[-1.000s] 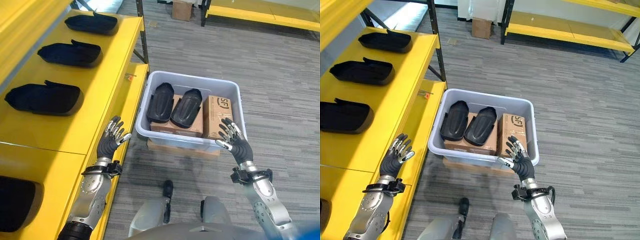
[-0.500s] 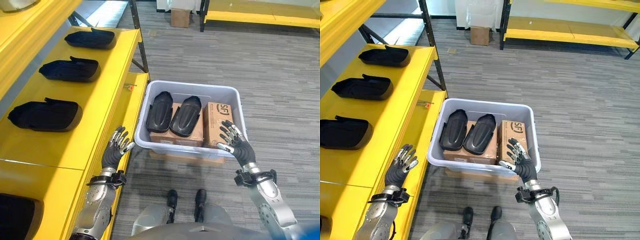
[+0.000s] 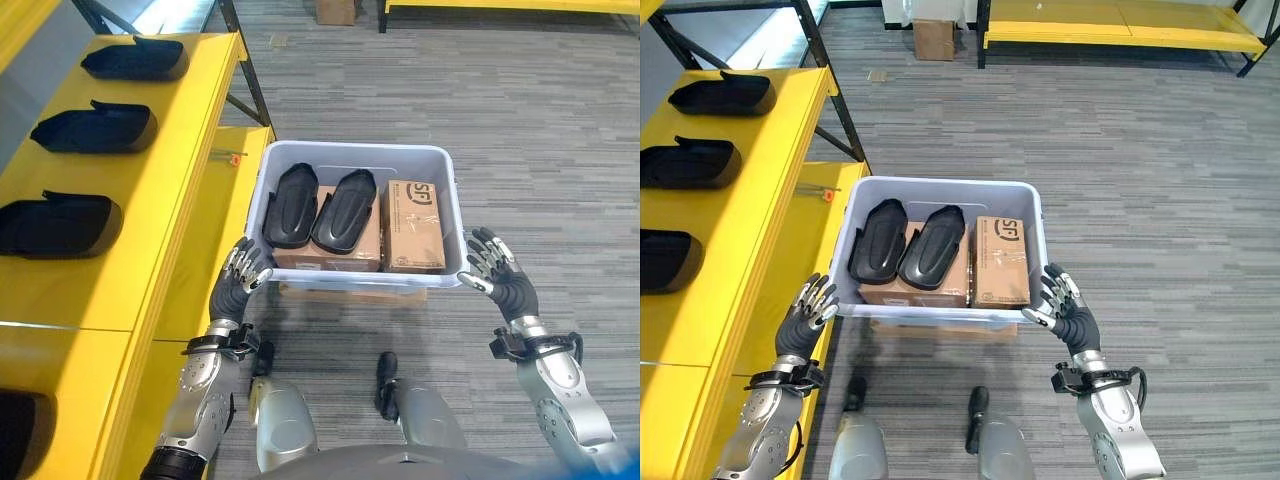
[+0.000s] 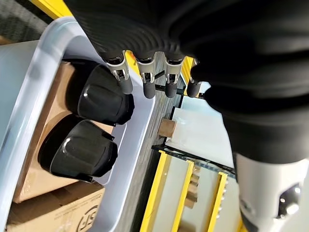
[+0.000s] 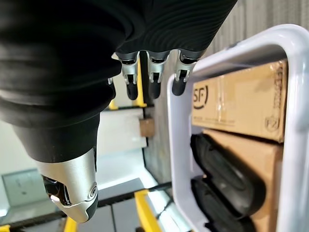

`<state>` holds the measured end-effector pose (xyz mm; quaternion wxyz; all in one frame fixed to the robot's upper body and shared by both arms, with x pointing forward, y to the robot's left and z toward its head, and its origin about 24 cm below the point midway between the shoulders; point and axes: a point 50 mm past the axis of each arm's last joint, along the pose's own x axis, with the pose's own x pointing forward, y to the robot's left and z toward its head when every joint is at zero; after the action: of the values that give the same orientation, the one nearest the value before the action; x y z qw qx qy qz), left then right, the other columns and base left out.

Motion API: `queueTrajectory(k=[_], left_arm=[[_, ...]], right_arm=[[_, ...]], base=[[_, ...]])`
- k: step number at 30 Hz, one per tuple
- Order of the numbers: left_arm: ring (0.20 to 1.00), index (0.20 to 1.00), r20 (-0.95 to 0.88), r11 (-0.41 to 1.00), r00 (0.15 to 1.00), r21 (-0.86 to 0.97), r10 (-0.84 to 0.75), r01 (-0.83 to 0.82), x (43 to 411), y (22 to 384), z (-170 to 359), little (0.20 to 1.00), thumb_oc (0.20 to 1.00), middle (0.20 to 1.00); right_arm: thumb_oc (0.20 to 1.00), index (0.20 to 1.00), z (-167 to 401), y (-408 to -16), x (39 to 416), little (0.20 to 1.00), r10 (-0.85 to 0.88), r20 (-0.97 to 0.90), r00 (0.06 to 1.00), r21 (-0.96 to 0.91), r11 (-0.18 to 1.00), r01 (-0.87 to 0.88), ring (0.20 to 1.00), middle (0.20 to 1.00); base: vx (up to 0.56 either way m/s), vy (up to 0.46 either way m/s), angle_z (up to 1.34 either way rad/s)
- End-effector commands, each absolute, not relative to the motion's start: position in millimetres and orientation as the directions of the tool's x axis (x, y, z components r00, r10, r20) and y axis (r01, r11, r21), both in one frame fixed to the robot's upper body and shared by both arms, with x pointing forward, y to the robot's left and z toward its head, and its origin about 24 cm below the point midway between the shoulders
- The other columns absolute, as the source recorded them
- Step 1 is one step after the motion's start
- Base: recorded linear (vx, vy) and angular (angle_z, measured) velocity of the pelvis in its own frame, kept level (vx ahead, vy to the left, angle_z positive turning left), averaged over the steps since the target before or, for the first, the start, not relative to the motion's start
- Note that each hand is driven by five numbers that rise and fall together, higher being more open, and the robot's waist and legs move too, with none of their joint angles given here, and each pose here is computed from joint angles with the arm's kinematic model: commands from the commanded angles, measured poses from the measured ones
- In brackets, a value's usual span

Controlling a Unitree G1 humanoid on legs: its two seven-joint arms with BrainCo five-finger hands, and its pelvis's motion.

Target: Move parts from the plastic box to the shelf.

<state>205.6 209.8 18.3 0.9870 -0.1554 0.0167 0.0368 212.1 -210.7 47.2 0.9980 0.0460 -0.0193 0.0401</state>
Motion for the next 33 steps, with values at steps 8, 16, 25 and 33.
queueTrajectory(k=[8,16,25,33], left_arm=[[1.000,1.000,0.142,0.973,0.990,-0.231,0.025,0.009,212,220,62,1.000,1.000,1.000],[1.000,1.000,0.218,0.969,0.976,-0.242,-0.003,0.057,225,209,80,1.000,1.000,1.000],[1.000,1.000,0.331,0.956,0.939,-0.232,-0.094,0.178,240,186,108,1.000,1.000,1.000],[1.000,1.000,0.474,0.934,0.864,-0.201,-0.171,0.296,254,160,144,1.000,1.000,1.000]], right_arm=[[1.000,1.000,87,-182,245,1.000,0.172,0.233,0.957,0.074,0.978,-0.193,1.000,1.000],[1.000,1.000,113,-155,287,1.000,0.160,0.318,0.934,0.071,0.979,-0.192,1.000,1.000],[1.000,1.000,140,-138,341,1.000,0.002,0.323,0.946,0.266,0.960,-0.093,1.000,1.000],[1.000,1.000,151,-145,362,1.000,-0.121,0.300,0.946,0.302,0.953,0.026,1.000,1.000]], base=[[0.02,0.130,0.01],[-0.02,0.033,-0.01],[-0.01,0.005,-0.01],[0.00,0.004,-0.01]])
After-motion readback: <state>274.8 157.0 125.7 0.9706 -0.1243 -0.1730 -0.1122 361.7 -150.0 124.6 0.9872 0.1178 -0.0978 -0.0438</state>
